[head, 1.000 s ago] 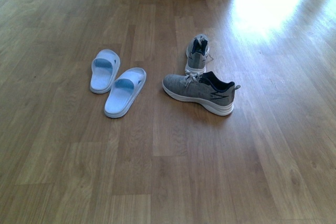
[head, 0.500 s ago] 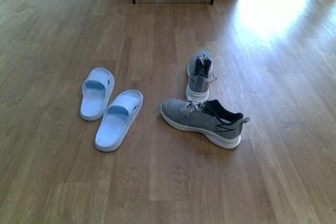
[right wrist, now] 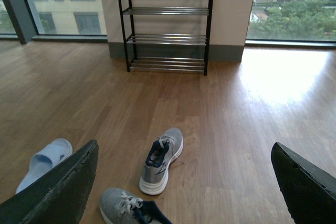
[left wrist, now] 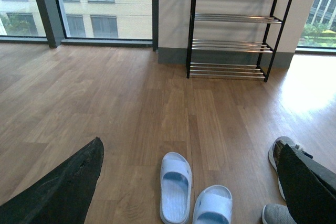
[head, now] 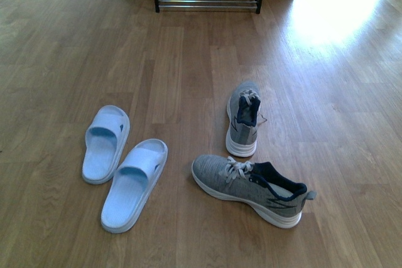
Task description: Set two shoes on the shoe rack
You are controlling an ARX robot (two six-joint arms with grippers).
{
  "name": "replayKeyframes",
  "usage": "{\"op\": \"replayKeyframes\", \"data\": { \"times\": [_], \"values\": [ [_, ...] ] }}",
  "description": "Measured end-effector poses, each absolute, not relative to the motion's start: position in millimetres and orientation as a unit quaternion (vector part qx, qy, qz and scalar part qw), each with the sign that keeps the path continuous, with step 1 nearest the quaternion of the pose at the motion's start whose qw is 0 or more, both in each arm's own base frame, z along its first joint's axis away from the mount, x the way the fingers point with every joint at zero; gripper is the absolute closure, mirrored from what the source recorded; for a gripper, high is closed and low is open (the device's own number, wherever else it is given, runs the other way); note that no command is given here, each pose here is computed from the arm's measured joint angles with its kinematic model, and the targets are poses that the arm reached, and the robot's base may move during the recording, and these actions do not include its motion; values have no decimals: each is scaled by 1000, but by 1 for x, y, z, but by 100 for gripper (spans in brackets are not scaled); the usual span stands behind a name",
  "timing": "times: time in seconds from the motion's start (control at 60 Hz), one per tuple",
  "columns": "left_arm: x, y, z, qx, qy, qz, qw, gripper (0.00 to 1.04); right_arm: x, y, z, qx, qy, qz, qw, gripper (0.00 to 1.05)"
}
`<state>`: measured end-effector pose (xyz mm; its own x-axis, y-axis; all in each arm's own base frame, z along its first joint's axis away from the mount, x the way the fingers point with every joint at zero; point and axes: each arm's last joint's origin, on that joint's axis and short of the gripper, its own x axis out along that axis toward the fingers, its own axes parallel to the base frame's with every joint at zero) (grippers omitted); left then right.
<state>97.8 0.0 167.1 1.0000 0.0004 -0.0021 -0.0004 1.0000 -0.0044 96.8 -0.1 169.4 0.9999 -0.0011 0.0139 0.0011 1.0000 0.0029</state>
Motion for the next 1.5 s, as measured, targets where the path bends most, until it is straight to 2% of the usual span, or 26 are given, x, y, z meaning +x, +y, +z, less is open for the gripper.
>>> {"op": "replayKeyframes", "data": {
  "times": [1.15, 1.284, 1.5],
  "values": [
    [98, 0, 167, -2, 1, 0, 1000, 9, 97, 0, 169, 1, -7, -1, 1000, 9],
    [98, 0, 167, -2, 1, 0, 1000, 9, 111, -7, 164, 26, 83, -28, 996, 9],
    [98, 0, 167, -2, 1, 0, 1000, 9, 158, -17, 131, -28, 213, 24, 976, 9]
  ]
}}
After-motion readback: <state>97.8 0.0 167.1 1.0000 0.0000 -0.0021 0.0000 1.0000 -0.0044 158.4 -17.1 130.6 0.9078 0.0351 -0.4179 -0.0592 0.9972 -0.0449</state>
